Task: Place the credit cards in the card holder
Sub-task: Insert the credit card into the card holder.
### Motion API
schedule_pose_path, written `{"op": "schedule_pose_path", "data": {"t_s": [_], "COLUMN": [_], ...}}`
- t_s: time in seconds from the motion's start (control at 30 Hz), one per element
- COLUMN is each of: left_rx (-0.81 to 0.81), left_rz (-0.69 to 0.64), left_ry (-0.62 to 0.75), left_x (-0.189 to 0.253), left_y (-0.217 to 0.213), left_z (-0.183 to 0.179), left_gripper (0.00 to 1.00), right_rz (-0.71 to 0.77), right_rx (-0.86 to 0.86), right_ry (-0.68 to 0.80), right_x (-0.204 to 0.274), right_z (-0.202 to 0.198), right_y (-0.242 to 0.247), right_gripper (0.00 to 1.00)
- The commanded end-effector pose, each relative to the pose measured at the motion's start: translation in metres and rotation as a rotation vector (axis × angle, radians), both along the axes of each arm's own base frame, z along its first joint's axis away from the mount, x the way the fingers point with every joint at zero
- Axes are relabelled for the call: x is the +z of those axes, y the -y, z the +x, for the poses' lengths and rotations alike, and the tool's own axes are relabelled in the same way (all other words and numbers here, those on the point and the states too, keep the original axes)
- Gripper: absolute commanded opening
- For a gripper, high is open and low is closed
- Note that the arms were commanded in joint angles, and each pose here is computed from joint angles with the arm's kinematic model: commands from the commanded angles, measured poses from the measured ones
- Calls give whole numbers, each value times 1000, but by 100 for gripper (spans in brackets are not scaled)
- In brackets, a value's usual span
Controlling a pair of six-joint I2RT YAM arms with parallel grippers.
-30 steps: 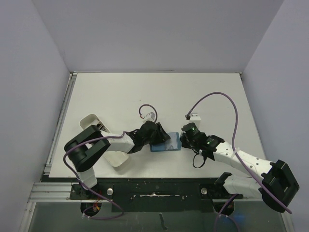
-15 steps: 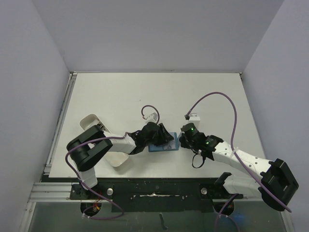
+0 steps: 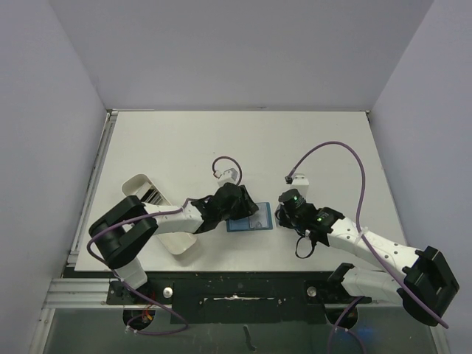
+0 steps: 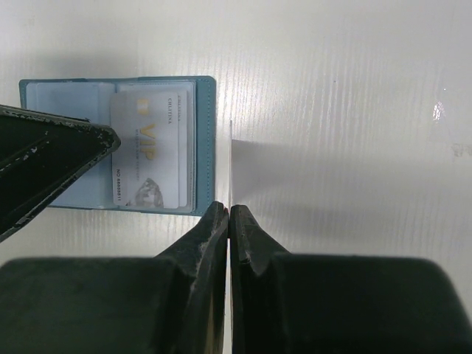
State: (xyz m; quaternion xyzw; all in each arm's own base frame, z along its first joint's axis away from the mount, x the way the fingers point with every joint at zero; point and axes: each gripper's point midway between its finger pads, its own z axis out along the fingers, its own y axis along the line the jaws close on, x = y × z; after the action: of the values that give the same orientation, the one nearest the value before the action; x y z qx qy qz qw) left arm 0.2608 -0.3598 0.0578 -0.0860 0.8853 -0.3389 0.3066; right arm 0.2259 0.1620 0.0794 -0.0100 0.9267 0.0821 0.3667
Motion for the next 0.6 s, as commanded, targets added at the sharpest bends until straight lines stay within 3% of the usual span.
{"op": "schedule_pose_path", "data": {"t_s": [0.0,0.57], "left_rx": [16,4], "left_rz": [13,-15], "left_ry": [45,-22], "left_x": [16,-6], "left_y": [-1,14], "left_z": [10,7], "left_gripper": [40,41], "right_rz": [39,74], "right_rx": [-18,8], "right_ry": [64,58], "right_x": [19,14], "right_z": [12,12], "right_y": [-7,-17], "right_gripper": [0,0]}}
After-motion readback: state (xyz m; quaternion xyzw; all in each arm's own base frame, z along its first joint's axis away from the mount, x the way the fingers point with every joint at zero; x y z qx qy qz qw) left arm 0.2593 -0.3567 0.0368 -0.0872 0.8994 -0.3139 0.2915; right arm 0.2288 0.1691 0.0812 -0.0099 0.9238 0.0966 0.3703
